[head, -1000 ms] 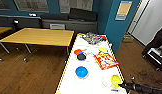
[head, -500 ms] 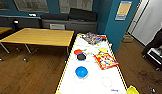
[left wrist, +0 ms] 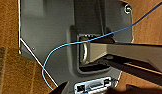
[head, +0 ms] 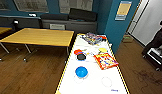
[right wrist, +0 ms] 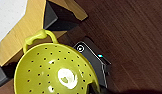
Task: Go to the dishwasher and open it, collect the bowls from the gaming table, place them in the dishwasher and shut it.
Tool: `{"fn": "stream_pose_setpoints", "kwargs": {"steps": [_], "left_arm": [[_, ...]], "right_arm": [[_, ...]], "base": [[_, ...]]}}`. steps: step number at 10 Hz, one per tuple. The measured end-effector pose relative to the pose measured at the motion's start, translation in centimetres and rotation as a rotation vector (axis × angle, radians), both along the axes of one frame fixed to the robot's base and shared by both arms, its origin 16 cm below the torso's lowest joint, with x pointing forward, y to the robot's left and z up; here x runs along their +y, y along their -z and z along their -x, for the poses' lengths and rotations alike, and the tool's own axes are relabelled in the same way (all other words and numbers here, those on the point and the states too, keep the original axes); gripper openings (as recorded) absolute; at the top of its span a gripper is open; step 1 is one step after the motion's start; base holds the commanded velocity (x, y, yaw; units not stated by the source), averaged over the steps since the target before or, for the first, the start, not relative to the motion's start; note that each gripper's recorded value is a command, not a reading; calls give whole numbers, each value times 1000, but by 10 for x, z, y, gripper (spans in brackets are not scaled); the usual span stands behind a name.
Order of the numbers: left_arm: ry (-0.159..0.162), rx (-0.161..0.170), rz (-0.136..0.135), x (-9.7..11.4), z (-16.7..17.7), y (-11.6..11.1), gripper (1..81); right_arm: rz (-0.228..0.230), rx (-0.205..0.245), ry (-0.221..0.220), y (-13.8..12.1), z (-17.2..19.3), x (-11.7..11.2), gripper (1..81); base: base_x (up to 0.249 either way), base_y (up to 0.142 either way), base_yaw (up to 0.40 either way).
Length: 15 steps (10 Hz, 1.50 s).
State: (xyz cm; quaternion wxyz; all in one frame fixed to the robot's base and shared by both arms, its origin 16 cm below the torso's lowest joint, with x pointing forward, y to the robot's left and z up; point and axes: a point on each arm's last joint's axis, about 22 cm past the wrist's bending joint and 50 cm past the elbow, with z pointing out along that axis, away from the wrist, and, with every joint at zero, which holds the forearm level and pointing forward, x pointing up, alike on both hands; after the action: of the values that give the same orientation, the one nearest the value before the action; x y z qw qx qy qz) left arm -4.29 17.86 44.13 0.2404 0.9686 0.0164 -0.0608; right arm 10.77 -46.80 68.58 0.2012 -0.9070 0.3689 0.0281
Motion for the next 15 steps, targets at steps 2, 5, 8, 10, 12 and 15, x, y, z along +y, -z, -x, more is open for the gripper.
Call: {"fn": "stream_pose_setpoints", "kwargs": {"steps": [2,5,8,10,12,15], "left_arm": [[-31,-17,81,0,-19,-25,811],[-86,-65,182,16,-78,-72,811],[-124,-101,213,65,-127,-128,811],[-150,-154,257,78,-178,-176,811],[-171,-202,248,107,-220,-216,811],[-282,-233,305,95,-294,-267,811]], "right_arm": [[8,28,-21,5,63,10,10],[-70,-50,-44,32,76,75,10],[-98,-99,-81,53,80,107,10],[-126,-97,-106,68,96,133,10],[-121,-91,-116,79,106,138,10],[-125,-89,-118,85,109,145,10]], "base": [[0,0,0],[0,0,0],[0,0,0],[0,0,0],[0,0,0],[0,0,0]]}}
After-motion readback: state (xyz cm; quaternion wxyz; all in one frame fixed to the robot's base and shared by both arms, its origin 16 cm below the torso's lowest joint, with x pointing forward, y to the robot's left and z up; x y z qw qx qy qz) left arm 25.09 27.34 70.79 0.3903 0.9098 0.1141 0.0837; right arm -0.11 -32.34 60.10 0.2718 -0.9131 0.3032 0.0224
